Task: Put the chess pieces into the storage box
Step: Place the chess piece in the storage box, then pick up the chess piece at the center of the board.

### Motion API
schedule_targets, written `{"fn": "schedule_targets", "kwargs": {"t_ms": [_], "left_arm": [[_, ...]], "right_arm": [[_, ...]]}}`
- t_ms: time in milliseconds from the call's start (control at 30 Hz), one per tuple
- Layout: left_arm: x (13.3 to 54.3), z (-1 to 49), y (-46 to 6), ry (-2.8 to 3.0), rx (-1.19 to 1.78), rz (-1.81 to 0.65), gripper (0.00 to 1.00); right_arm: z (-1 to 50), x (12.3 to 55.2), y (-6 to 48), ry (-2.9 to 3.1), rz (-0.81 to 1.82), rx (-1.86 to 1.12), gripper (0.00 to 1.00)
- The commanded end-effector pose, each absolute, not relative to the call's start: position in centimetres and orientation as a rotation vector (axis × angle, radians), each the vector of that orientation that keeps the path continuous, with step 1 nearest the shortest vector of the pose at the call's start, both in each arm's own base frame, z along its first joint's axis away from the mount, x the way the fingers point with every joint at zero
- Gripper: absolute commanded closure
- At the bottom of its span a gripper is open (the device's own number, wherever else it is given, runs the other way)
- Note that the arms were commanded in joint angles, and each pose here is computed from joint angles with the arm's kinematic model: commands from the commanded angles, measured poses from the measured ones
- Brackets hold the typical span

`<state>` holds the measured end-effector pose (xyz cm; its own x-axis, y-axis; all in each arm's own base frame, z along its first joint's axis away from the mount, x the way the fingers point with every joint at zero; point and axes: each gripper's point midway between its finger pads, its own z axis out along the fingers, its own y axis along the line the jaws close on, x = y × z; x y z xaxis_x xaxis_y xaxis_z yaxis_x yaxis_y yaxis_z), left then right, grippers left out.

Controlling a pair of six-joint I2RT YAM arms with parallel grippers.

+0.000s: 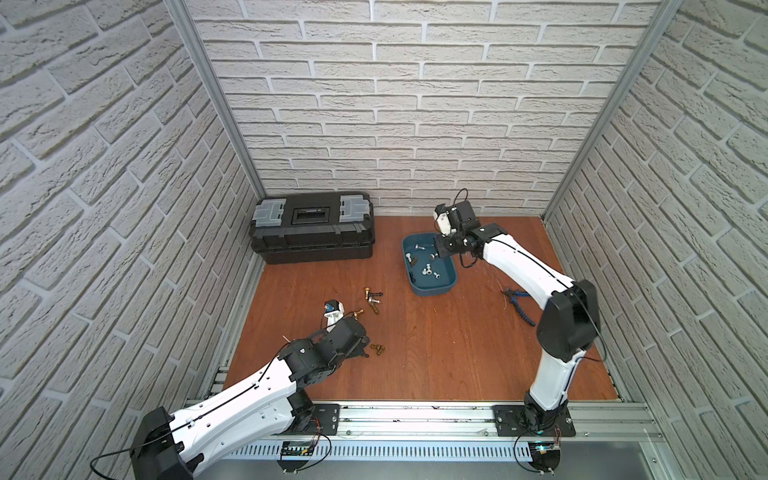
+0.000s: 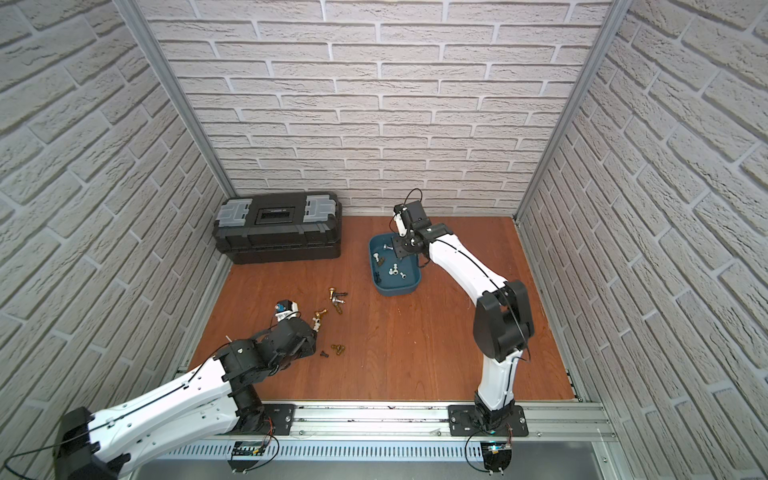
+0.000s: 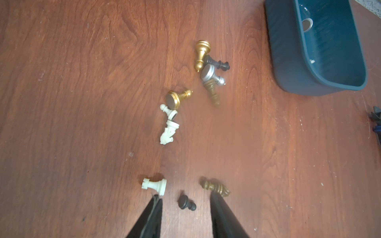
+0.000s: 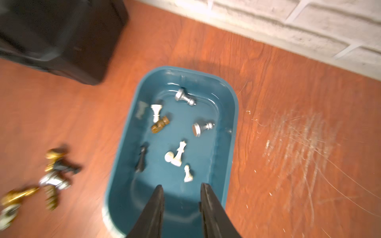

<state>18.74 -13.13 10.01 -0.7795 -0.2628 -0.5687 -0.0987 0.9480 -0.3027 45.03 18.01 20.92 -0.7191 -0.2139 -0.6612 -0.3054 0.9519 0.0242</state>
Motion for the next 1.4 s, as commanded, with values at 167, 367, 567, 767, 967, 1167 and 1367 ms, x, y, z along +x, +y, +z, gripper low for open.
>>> {"fn": "schedule_targets", "kwargs": {"t_ms": [167,367,567,767,967,1167,1367], "left_arm": [[18.9,8.5,-13.0,2.497,-0.266,-0.265,0.53],[19.1,7.5,-14.4,2.532,-0.253,-0.308,0.54],[18.8,5.9,-14.8,2.562,-0.271,-0.33,0.54],[19.1,5.3,-15.7,2.568,-0.283,-0.389,0.57],[19.6,5.4,-16.8,2.581,-0.253,-0.398,0.58],[19.6,4.7,-17.9,2.588,-0.272,-0.472,0.6],[19.5,4.1,-18.1,2.587,-0.304,-0.501,0.6]], "right_arm": [[20.4,33.5,22.9,2.345,0.532,-0.452,0.66],[16.7,25.8,28.4,2.371,0.718,-0.666,0.74],[12.8,22.1,31.9,2.409,0.833,-0.738,0.65],[9.1,20.5,35.2,2.435,0.816,-0.895,0.61],[6.6,20.1,37.3,2.399,0.737,-1.048,0.58],[3.8,20.4,38.0,2.422,0.632,-1.092,0.54],[2.4,21.3,37.6,2.428,0.524,-1.047,0.53]]}}
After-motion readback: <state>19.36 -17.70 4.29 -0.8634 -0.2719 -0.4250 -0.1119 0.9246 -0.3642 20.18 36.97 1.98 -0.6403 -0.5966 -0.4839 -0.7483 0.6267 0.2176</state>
